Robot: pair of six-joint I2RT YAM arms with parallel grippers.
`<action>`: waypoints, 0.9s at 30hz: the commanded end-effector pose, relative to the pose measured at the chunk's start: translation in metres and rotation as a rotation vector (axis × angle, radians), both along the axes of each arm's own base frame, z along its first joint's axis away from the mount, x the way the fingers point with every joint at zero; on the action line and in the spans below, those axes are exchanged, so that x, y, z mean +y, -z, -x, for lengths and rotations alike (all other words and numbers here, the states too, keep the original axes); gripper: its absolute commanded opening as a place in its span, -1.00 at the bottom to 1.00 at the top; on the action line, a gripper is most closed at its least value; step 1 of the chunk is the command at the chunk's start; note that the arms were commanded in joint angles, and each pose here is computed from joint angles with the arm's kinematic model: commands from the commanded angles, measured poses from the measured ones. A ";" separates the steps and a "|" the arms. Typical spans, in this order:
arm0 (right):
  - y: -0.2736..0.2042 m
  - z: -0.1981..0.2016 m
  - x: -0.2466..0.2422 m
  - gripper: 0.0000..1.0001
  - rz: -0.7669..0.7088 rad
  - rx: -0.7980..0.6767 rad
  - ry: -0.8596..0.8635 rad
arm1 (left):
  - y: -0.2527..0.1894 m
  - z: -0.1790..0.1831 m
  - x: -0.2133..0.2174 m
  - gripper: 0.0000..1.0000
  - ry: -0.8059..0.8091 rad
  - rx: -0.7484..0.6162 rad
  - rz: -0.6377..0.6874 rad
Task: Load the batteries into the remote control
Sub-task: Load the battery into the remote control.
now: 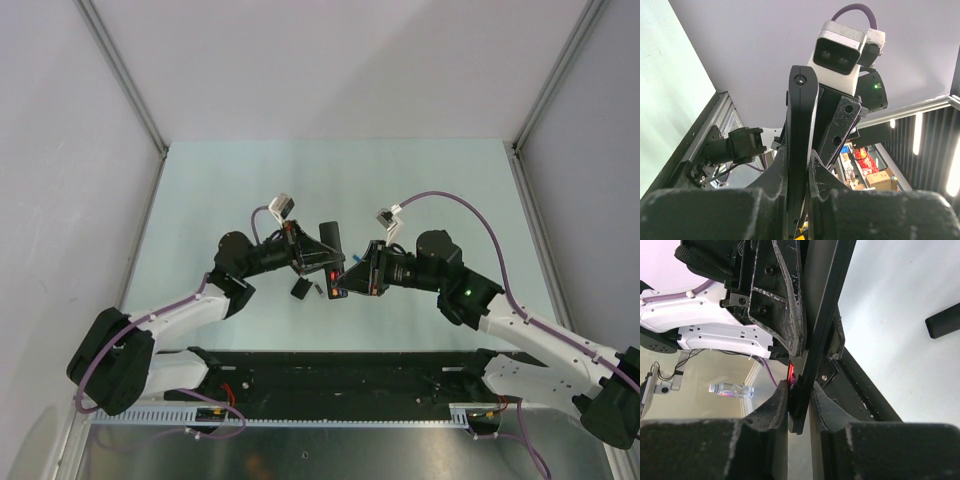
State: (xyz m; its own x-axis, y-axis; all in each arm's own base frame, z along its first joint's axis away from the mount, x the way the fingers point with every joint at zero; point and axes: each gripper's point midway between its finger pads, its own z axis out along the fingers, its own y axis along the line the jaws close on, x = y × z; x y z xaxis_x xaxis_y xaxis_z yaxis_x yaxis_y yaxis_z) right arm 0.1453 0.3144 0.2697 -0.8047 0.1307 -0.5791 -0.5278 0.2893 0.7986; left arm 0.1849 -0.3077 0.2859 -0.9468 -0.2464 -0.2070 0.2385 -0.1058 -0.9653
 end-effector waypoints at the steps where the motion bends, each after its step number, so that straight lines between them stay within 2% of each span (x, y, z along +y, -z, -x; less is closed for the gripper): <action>1: 0.008 -0.006 -0.002 -0.86 0.024 -0.062 0.014 | -0.032 0.010 0.000 -1.00 0.031 -0.023 0.063; 2: 0.007 -0.006 -0.001 -0.86 0.021 -0.058 0.012 | -0.031 0.010 0.000 -1.00 0.029 -0.024 0.062; 5: 0.004 -0.005 -0.001 -0.55 0.007 -0.058 0.008 | -0.030 0.009 -0.001 -1.00 0.027 -0.024 0.059; 6: 0.000 -0.005 0.000 -0.25 -0.008 -0.051 0.008 | -0.027 0.008 -0.001 -1.00 0.026 -0.019 0.055; 9: -0.008 -0.008 -0.001 0.13 -0.038 -0.041 0.026 | -0.024 0.008 -0.001 -1.00 0.024 -0.017 0.050; 12: -0.012 -0.011 -0.002 0.27 -0.057 -0.031 0.040 | -0.018 0.006 -0.002 -1.00 0.017 -0.009 0.041; 20: -0.015 -0.017 -0.005 0.27 -0.067 -0.021 0.062 | -0.011 0.005 -0.002 -1.00 0.010 -0.012 0.028; 23: -0.014 -0.019 -0.001 0.18 -0.074 -0.012 0.050 | -0.010 0.005 -0.002 -1.00 0.011 -0.011 0.026; 27: -0.004 -0.020 0.003 -0.12 -0.052 0.013 0.037 | -0.012 0.007 -0.001 -1.00 0.014 -0.019 0.029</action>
